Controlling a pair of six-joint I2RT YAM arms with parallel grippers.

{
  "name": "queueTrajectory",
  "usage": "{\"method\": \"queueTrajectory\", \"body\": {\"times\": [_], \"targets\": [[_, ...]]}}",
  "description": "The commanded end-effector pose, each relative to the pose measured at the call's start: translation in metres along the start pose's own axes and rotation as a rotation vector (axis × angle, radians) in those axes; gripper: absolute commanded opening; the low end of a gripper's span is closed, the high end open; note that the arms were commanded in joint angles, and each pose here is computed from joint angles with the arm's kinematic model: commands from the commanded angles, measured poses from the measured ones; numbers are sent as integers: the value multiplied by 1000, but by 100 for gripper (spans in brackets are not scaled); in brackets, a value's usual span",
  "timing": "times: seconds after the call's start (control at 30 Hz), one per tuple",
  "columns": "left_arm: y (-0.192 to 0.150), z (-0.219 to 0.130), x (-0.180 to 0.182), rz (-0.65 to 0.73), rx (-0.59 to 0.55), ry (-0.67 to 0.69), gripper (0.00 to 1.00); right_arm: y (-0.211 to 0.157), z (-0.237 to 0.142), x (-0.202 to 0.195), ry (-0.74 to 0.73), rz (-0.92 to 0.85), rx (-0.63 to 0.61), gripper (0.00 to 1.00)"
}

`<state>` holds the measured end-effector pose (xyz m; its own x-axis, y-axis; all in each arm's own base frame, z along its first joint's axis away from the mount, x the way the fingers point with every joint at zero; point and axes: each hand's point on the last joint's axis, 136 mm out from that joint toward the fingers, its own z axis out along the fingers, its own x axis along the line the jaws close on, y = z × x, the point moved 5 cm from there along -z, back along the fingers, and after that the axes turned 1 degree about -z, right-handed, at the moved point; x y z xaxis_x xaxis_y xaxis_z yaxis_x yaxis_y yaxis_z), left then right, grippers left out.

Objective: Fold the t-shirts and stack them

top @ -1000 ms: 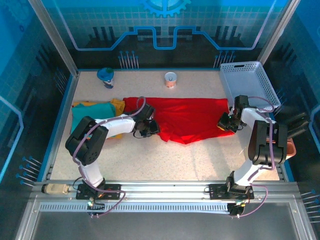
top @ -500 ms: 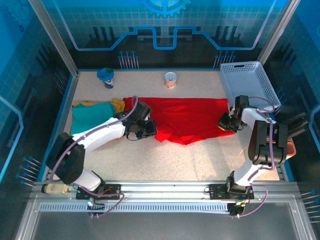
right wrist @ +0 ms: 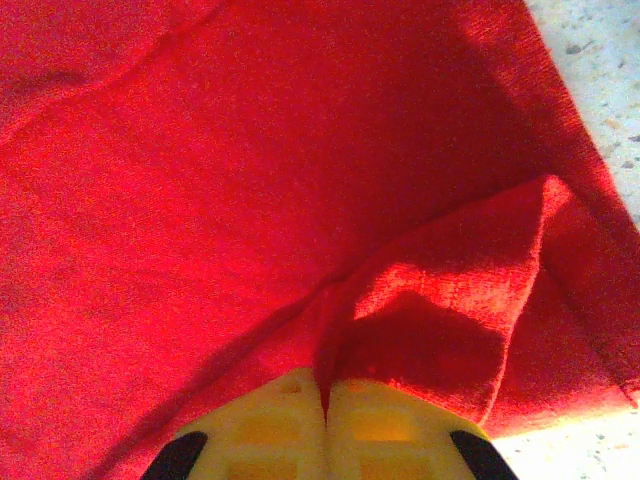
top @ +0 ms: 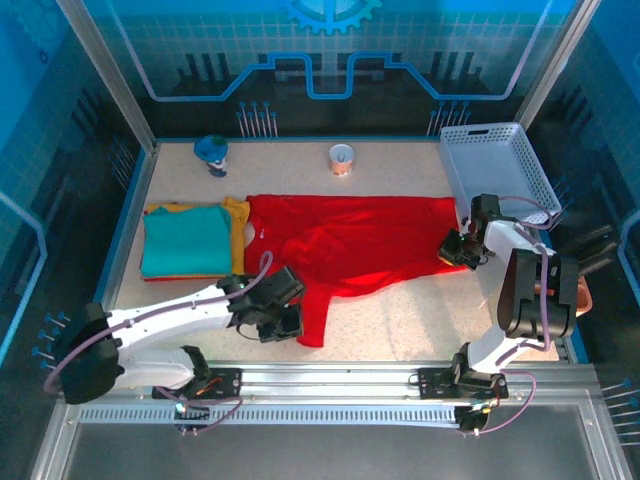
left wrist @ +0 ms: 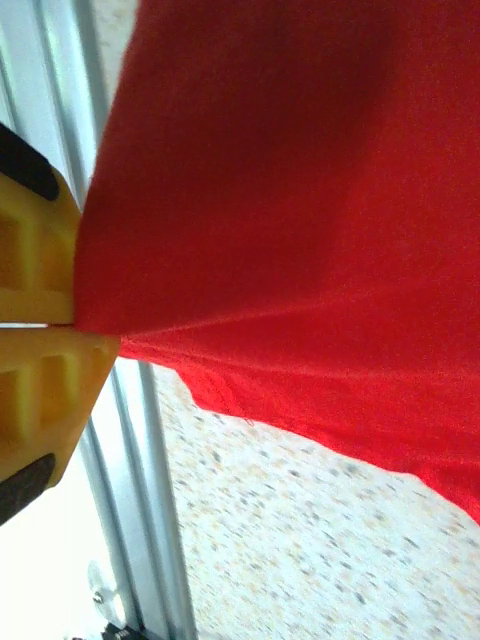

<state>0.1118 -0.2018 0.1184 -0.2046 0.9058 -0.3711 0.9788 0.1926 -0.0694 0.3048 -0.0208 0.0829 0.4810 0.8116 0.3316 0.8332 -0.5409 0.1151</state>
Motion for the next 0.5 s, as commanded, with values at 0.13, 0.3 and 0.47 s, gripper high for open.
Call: {"method": "queueTrajectory", "body": {"times": [0.13, 0.3, 0.47], "targets": [[-8, 4, 30, -55, 52, 168, 29, -1, -5, -5, -11, 20, -1, 0], [10, 14, 28, -35, 56, 202, 40, -2, -4, -5, -4, 17, 6, 0], [6, 1, 31, -42, 42, 173, 46, -4, -6, -6, -6, 8, 1, 0]]}}
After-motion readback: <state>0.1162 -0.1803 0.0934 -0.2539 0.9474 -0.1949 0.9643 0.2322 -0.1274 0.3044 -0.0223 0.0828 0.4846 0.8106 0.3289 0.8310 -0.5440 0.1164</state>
